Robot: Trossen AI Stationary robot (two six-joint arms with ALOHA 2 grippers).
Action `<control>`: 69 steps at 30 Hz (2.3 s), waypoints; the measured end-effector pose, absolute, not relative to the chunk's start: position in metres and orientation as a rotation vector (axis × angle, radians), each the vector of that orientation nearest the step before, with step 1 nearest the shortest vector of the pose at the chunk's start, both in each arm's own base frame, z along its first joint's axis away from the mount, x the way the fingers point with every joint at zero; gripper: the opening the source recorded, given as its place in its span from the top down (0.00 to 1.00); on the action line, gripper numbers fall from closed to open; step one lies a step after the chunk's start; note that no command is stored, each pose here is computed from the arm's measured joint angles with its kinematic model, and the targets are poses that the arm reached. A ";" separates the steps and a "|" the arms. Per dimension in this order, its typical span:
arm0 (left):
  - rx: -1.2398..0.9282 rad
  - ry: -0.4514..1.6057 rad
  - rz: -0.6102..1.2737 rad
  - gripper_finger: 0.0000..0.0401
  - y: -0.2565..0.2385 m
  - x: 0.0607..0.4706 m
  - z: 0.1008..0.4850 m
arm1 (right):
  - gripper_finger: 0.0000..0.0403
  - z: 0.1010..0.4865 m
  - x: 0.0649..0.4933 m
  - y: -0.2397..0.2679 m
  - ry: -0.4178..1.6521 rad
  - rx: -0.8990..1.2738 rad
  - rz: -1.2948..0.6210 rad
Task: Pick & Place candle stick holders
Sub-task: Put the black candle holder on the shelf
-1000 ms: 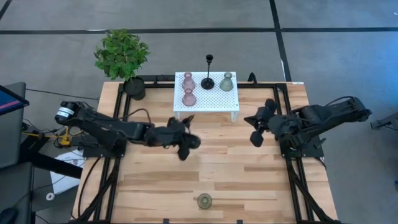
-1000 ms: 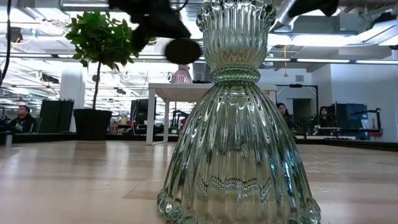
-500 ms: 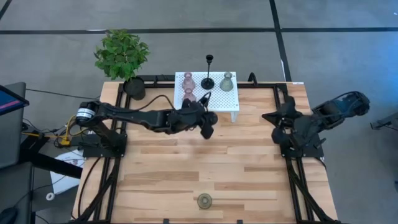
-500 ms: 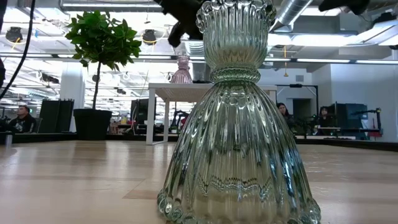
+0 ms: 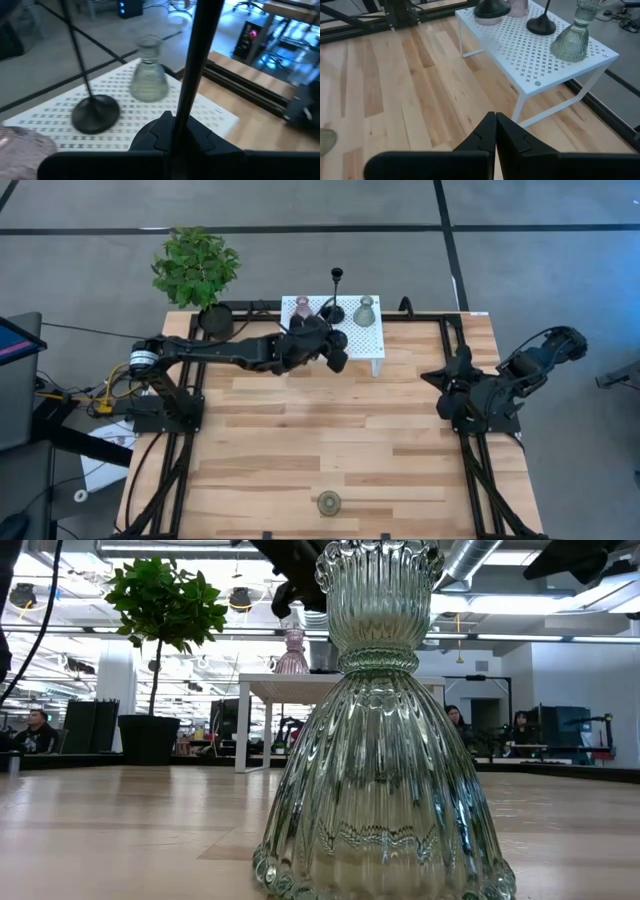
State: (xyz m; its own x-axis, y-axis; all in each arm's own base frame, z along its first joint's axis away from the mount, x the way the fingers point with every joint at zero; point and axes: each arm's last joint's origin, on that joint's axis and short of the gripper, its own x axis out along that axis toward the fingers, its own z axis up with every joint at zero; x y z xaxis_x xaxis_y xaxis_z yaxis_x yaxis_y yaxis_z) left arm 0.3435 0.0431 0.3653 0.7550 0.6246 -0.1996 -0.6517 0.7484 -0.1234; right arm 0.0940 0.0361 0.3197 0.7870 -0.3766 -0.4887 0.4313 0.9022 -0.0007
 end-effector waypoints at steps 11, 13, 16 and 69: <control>-0.212 0.199 0.728 0.97 0.059 0.359 0.344 | 1.00 0.320 0.093 0.035 0.499 0.107 -0.438; -0.210 0.207 0.725 0.97 0.060 0.366 0.342 | 1.00 0.320 0.093 0.035 0.494 0.100 -0.446; -0.207 0.197 0.722 0.97 0.061 0.375 0.347 | 1.00 0.320 0.093 0.035 0.493 0.099 -0.448; -0.127 0.260 0.831 0.97 0.044 0.380 0.347 | 1.00 0.320 0.092 0.034 0.495 0.093 -0.452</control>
